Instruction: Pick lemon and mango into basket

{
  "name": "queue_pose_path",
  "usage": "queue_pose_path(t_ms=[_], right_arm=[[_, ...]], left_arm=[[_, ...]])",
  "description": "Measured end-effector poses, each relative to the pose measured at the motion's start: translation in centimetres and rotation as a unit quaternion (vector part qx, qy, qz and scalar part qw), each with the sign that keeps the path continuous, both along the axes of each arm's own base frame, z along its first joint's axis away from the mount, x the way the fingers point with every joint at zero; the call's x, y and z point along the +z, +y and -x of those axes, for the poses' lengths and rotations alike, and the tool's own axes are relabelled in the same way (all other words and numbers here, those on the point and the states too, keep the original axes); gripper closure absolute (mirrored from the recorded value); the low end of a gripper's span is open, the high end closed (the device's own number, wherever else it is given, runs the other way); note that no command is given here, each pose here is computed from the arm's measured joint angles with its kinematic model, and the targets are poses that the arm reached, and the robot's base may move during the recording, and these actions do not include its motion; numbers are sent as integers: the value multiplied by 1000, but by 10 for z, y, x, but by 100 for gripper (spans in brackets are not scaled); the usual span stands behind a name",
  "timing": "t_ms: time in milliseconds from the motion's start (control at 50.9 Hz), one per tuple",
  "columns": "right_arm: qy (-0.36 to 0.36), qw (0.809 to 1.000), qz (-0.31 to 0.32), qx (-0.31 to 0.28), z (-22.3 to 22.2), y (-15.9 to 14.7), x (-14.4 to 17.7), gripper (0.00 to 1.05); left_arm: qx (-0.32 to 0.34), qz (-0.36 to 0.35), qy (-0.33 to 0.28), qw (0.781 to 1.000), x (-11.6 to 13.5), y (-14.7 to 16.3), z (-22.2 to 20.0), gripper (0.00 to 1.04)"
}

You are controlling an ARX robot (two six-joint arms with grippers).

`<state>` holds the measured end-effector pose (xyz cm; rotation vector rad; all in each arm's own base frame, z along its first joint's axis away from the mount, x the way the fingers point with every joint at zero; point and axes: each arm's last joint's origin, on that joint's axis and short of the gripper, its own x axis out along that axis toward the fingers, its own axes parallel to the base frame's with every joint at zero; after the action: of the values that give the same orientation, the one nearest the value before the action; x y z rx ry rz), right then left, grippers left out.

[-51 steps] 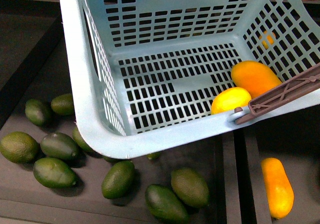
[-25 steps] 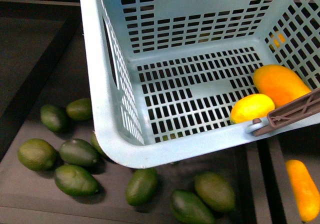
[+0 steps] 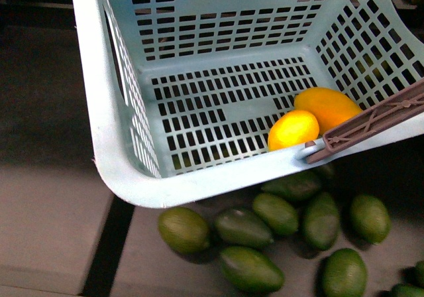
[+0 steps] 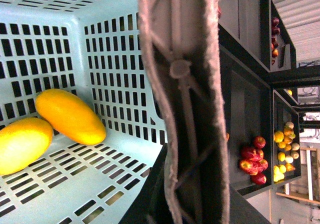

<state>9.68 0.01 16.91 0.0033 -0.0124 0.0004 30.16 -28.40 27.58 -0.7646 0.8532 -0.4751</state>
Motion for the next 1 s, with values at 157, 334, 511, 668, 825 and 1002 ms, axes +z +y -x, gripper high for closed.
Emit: queue_pose_path(t_ms=[157,334,511,668,825,1002], right_arm=[[-1,1000,0,-1,0,0,0,9],[0,1000,0,-1,0,0,0,9],[0,1000,0,-1,0,0,0,9],[0,1000,0,4,0,0,0,9],[-1,1000,0,2,0,0,0,9],[-1,1000,0,2,0,0,0,9]], left_arm=[[-4,3,3,1000,0,0,0,99],[-4,3,3,1000,0,0,0,99],[-3,2,2,1000,0,0,0,99],[1,1,1,1000,0,1,-1,99],[15,-7,-7,1000,0,5,-4,99],[6,-1,-2,1000,0,2,-2,99]])
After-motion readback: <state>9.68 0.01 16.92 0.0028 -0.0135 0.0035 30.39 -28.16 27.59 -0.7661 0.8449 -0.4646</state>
